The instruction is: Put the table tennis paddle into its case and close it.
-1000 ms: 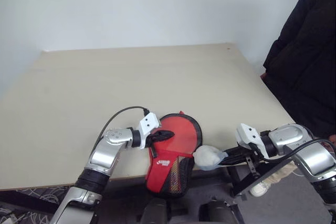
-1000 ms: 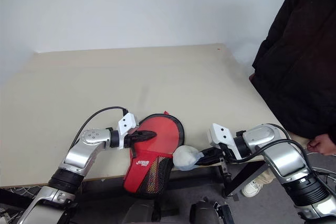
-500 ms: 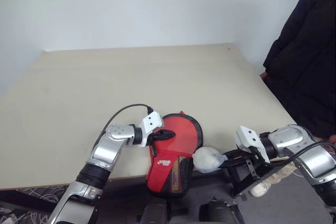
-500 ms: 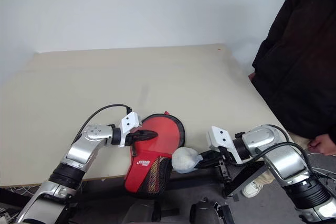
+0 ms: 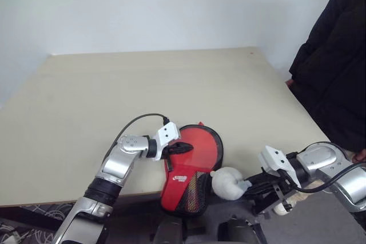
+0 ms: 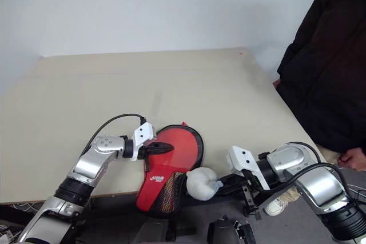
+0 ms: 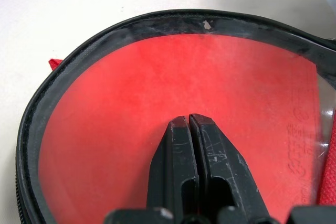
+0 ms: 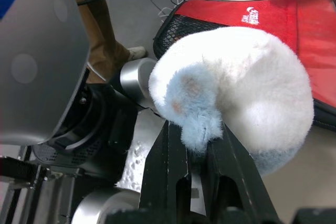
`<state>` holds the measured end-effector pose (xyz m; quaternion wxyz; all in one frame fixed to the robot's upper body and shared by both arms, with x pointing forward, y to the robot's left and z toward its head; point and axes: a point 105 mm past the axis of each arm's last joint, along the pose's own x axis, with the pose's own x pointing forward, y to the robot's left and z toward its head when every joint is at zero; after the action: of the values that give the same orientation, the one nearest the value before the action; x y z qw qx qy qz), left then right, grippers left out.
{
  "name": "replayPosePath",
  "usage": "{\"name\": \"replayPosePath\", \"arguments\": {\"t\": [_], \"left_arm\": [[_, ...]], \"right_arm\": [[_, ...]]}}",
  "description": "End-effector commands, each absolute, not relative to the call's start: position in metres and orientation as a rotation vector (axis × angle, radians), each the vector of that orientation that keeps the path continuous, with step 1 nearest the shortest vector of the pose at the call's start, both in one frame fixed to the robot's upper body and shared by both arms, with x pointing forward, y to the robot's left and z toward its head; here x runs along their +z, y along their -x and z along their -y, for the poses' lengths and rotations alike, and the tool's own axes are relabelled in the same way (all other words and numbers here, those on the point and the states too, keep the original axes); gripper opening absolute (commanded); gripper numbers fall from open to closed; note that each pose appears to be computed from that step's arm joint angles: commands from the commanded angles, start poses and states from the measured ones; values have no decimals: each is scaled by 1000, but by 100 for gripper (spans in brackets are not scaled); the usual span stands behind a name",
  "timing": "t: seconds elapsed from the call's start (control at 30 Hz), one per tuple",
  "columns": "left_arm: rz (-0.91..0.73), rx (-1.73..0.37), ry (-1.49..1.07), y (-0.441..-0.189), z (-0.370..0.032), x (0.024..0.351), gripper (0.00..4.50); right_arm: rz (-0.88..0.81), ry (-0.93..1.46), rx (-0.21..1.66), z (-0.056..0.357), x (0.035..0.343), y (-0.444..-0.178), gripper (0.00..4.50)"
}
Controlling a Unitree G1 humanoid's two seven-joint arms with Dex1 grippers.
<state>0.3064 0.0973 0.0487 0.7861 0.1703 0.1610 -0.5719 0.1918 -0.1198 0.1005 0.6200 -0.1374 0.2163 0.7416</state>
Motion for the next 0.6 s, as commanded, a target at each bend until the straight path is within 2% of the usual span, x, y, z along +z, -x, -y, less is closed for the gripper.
{"name": "replayPosePath", "arguments": {"t": [0.03, 0.27, 0.43, 0.6], "left_arm": [[-491, -1223, -377, -298, -106, 19, 0], [-473, -1222, -371, -302, -102, 23, 0], [-379, -1211, -322, -317, -85, 43, 0], [-353, -1214, -311, -324, -78, 52, 0]], "right_arm": [[-483, 290, 1848, 113, 112, -169, 2], [-475, 313, 1812, 112, 109, -177, 2], [-475, 319, 1809, 111, 108, -179, 2], [-471, 327, 1802, 109, 107, -182, 2]]}}
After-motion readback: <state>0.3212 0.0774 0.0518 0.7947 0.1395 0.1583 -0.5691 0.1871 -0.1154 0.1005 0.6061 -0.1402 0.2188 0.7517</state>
